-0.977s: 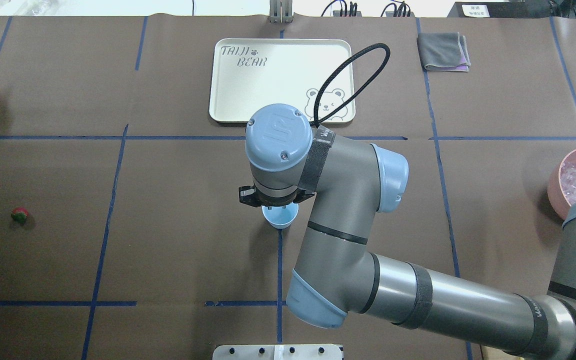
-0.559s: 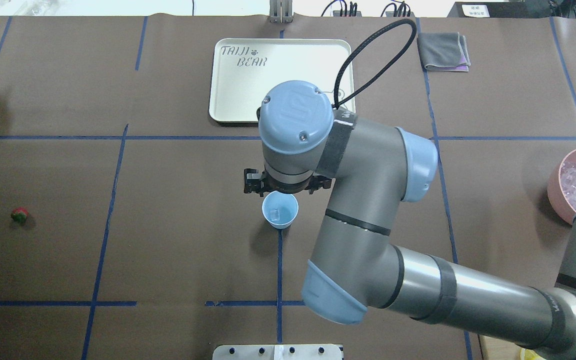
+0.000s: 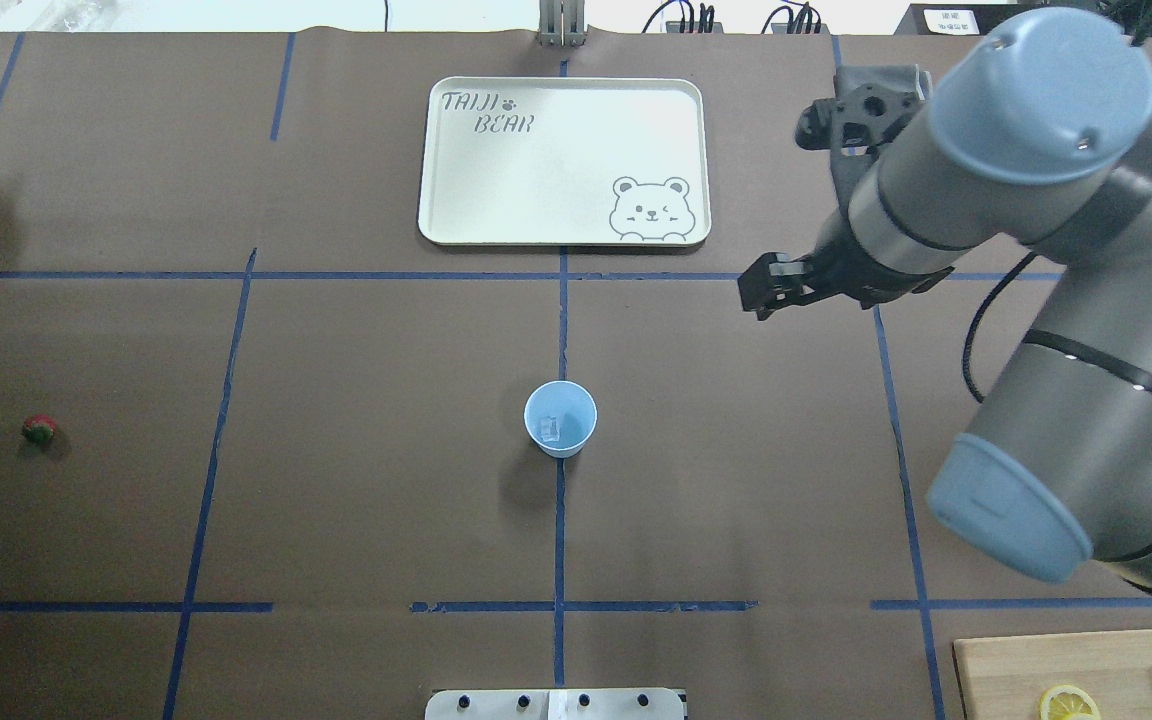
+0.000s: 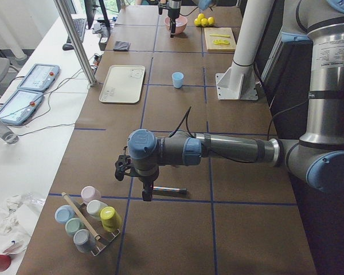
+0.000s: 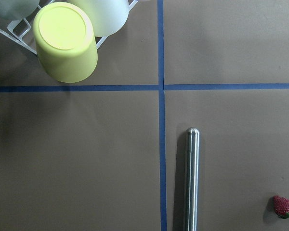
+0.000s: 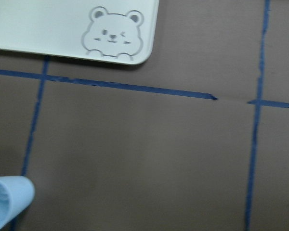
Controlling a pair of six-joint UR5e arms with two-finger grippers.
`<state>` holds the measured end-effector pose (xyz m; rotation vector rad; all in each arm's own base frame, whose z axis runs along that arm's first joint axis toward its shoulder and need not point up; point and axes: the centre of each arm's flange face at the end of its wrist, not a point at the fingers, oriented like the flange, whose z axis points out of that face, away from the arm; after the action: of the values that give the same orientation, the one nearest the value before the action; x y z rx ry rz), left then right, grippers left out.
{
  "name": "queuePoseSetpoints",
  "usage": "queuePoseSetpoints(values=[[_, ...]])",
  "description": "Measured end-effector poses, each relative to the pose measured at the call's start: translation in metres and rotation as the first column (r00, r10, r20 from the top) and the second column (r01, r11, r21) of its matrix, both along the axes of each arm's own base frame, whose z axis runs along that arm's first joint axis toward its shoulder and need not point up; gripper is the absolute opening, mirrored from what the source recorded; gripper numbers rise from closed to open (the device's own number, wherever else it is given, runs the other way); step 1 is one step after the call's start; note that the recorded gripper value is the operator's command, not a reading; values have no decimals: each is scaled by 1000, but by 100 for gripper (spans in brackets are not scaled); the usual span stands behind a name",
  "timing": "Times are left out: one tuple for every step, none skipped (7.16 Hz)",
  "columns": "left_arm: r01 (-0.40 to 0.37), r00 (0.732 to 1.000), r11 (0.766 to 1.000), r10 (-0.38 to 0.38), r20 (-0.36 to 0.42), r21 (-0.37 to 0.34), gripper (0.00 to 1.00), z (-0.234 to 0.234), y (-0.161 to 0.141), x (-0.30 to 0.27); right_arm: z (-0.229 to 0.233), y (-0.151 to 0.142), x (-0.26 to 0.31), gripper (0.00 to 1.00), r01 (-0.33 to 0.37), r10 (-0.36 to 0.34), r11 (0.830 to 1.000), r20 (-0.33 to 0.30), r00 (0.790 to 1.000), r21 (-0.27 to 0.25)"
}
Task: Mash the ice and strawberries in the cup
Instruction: 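Move the right gripper back over the pink bowl of ice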
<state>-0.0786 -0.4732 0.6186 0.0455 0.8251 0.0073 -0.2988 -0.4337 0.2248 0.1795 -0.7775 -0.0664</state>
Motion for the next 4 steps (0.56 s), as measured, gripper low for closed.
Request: queuePoseSetpoints(values=[[1, 1000, 1000, -1, 1, 7, 100, -4, 0, 0, 51, -9, 45, 99, 28, -28, 999, -2, 1000, 21], [1, 1000, 1000, -1, 1, 13, 100, -7, -1, 0, 99, -12, 87, 99, 51, -51, 998, -4, 999, 39], [2, 1000, 1000, -2, 2, 19, 100, -11, -1, 0, 142, -14, 126, 99, 73, -72, 996, -12, 997, 42], [3, 1000, 1000, -3, 2, 25, 100, -14, -1, 0, 177, -18, 155, 99, 89, -89, 996, -16, 996, 25]])
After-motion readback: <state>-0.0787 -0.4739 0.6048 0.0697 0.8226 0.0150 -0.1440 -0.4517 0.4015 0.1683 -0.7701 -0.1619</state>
